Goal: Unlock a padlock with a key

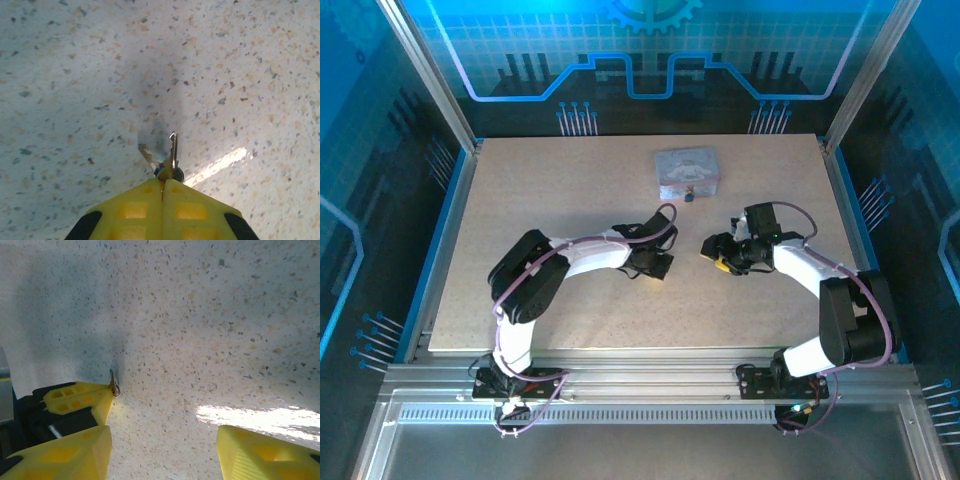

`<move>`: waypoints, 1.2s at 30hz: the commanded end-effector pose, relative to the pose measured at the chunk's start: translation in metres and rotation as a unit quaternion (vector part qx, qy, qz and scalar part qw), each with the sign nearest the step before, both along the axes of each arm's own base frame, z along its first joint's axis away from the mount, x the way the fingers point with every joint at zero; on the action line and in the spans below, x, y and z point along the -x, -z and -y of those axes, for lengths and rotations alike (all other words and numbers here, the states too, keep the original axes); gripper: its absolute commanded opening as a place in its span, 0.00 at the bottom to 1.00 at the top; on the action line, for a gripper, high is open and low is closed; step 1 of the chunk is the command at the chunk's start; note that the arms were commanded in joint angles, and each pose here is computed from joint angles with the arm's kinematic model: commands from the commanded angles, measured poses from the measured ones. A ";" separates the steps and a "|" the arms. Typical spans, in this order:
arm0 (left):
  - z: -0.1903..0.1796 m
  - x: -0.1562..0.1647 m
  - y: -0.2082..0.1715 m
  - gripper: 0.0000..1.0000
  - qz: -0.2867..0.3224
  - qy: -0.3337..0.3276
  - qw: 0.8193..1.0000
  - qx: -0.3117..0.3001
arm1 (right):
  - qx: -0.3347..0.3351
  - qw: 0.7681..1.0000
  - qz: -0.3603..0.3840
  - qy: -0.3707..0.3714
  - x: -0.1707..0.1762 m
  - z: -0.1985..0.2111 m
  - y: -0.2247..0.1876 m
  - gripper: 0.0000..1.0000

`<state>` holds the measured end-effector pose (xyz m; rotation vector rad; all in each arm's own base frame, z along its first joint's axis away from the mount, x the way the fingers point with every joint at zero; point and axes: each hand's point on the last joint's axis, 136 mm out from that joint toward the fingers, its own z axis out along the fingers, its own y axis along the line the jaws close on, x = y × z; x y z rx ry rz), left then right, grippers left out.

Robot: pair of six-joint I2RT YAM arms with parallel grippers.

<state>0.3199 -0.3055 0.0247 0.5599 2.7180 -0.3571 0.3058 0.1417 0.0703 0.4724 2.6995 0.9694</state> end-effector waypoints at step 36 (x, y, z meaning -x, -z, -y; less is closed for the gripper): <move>0.041 -0.003 -0.148 0.00 0.135 0.090 0.955 0.250 | -0.206 0.977 0.057 -0.003 -0.010 -0.040 -0.100 0.46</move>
